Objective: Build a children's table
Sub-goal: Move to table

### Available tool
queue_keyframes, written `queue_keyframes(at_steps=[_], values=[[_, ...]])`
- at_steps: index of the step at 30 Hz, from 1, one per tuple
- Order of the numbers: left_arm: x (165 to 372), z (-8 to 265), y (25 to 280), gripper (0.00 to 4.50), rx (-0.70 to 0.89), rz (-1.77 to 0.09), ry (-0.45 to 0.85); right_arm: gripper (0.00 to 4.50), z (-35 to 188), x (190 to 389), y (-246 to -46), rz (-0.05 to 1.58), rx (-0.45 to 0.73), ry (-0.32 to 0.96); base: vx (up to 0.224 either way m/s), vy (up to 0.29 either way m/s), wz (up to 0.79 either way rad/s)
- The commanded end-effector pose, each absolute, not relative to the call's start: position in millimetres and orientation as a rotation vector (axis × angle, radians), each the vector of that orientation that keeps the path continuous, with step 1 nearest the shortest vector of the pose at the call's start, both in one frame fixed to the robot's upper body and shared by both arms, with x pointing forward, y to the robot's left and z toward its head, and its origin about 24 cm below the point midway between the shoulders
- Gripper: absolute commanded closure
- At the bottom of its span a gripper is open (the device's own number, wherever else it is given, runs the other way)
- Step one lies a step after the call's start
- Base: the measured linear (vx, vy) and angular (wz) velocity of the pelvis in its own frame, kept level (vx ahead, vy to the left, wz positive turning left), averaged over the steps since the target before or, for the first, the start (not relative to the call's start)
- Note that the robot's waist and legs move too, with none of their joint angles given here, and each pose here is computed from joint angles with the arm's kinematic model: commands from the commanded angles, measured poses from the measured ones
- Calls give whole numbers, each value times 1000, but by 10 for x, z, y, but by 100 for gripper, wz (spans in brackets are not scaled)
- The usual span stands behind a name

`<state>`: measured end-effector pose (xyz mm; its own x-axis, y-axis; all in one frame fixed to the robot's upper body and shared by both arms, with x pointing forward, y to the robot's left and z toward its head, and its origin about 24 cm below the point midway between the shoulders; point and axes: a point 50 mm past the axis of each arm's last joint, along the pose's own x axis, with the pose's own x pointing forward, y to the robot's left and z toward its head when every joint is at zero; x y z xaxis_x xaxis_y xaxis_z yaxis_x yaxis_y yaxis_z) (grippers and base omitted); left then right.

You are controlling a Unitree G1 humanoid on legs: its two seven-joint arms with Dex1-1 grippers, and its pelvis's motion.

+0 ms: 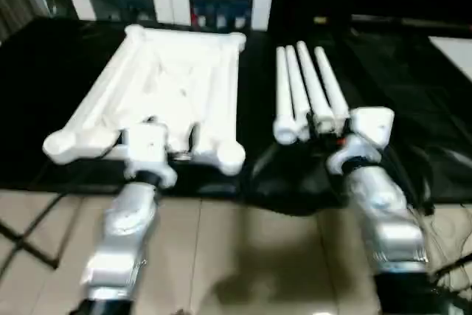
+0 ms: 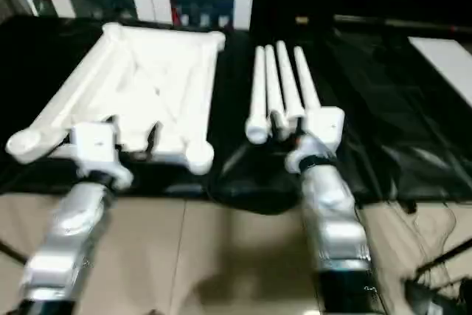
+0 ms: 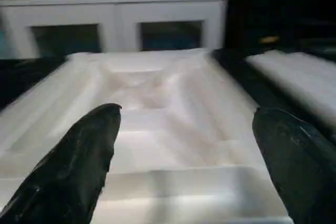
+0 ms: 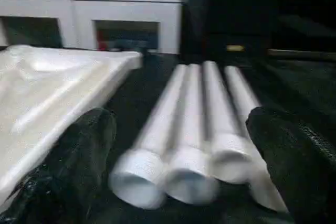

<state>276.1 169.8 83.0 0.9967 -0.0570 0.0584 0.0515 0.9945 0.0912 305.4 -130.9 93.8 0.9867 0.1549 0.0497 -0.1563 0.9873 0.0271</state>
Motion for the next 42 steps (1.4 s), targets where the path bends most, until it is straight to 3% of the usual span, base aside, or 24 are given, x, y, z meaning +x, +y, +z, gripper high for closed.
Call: queue_keyframes(at_steps=[1,34,42], values=[[2771,878,1611,0,77,-75,-80,7,953,3068,-1400,135,-10,-52,194,-5,-3],[2801,864,1586,0,80,-110,-73,7,936,2979,-1434,163,-22,-61,126,-11,1],[2779,857,1589,0,42,-199,-87,7,1004,2874,-1403,269,5,-92,109,-34,-1]])
